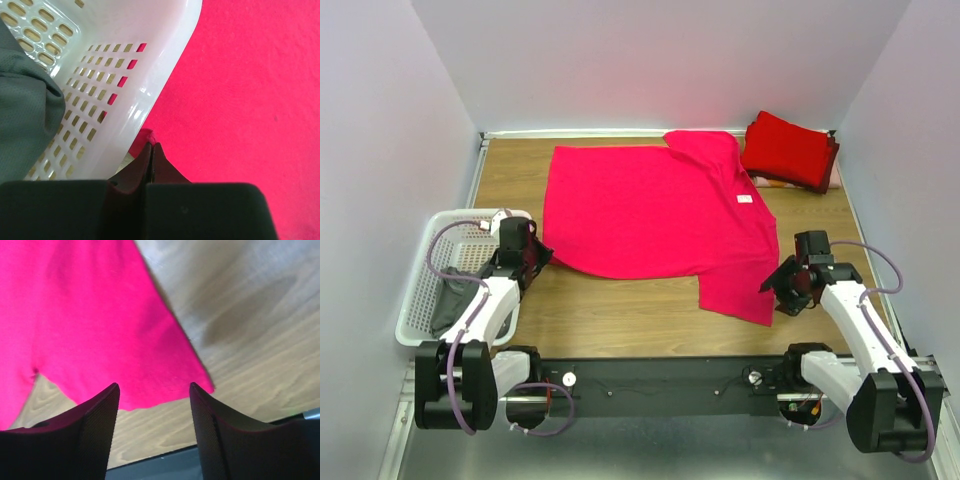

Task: Fold and stack the t-shirts
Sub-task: Fold the tshirt

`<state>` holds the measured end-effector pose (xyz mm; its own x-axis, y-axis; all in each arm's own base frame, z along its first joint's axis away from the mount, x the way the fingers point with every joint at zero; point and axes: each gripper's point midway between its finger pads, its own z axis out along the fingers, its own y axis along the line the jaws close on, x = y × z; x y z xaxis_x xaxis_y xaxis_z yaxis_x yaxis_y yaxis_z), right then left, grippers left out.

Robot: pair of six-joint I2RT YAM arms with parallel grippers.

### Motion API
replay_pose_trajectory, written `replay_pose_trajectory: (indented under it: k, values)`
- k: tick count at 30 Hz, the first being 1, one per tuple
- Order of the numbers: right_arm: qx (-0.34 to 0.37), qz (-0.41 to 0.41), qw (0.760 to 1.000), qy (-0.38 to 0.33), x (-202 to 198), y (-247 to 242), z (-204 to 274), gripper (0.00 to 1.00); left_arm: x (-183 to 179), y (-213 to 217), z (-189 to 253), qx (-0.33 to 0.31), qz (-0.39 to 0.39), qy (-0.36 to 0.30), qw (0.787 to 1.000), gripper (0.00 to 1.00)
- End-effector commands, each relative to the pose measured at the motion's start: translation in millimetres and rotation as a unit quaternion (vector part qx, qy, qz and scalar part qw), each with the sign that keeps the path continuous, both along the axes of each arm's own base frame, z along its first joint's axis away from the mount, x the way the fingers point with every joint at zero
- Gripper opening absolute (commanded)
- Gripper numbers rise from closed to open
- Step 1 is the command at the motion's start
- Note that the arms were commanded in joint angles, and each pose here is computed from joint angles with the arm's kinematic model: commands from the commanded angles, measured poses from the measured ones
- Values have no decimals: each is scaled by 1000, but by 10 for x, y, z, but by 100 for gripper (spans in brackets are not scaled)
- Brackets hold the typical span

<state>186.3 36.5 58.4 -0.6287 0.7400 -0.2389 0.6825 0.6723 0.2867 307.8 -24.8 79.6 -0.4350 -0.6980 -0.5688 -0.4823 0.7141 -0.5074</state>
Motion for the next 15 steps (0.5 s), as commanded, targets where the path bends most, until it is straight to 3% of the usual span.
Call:
replay_pose_trajectory:
  k: [1,9,15]
  values:
    - [-4,-21,996,86,-384,-31,-243,63,147,-77,127,-10,-16,-24,1000,0]
    - [7,-32,995,98,-452,2,-353,55,174,-105,96,-13,-25,-21,999,0]
    - [-15,-41,993,112,-408,-74,-455,55,169,-118,113,-17,-25,-25,999,0]
